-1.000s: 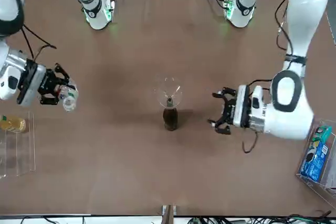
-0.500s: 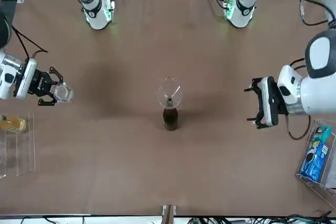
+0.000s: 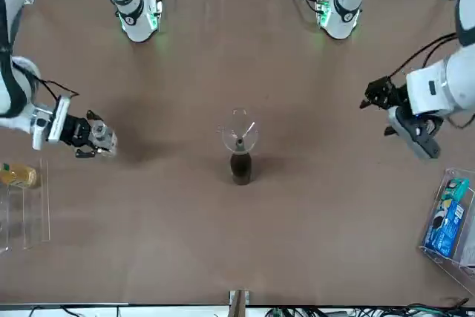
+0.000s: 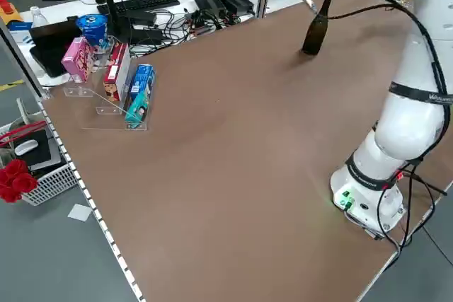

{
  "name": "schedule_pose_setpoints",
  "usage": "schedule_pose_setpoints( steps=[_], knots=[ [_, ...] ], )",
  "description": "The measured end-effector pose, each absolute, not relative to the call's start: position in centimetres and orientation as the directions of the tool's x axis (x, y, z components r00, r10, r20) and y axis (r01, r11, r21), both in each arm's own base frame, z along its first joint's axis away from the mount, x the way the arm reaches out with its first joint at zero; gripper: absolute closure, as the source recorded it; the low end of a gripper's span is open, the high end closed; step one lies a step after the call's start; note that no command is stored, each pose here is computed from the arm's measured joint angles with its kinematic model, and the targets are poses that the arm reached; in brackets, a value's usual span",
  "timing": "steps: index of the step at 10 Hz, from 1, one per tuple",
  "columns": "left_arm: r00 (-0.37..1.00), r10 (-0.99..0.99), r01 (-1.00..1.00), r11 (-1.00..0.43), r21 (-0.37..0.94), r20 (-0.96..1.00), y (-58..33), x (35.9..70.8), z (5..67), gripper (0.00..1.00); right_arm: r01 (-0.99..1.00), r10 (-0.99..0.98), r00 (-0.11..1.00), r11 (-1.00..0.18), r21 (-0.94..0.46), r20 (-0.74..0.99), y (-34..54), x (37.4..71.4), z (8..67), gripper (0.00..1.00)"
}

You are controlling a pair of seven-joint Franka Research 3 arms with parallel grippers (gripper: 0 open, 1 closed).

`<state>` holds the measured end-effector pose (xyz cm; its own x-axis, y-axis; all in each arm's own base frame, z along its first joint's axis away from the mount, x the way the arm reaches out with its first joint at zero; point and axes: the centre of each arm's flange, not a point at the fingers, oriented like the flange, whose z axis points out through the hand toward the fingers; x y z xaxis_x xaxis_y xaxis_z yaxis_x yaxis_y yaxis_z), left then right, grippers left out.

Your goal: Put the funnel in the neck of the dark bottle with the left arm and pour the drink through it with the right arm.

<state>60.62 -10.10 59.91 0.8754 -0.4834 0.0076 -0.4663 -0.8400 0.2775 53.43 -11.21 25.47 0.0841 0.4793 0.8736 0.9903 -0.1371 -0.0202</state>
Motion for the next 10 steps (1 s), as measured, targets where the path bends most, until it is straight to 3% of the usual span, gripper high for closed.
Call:
schedule_pose_setpoints(
  steps=[6, 10],
  knots=[
    [0.938, -0.345, -0.344, -0.922, 0.176, 0.028, -3.9, 58.6, 64.8, 0.00, 0.995, 0.293, 0.076, -0.082, -0.054, 0.953, -10.9, 50.4, 15.9, 0.59],
    [0.978, -0.208, -0.205, -0.968, 0.144, -0.006, -4.0, 58.8, 63.4, 0.00, 0.994, 0.268, 0.092, -0.080, -0.073, 0.959, -10.8, 49.5, 13.2, 0.57]
  ],
)
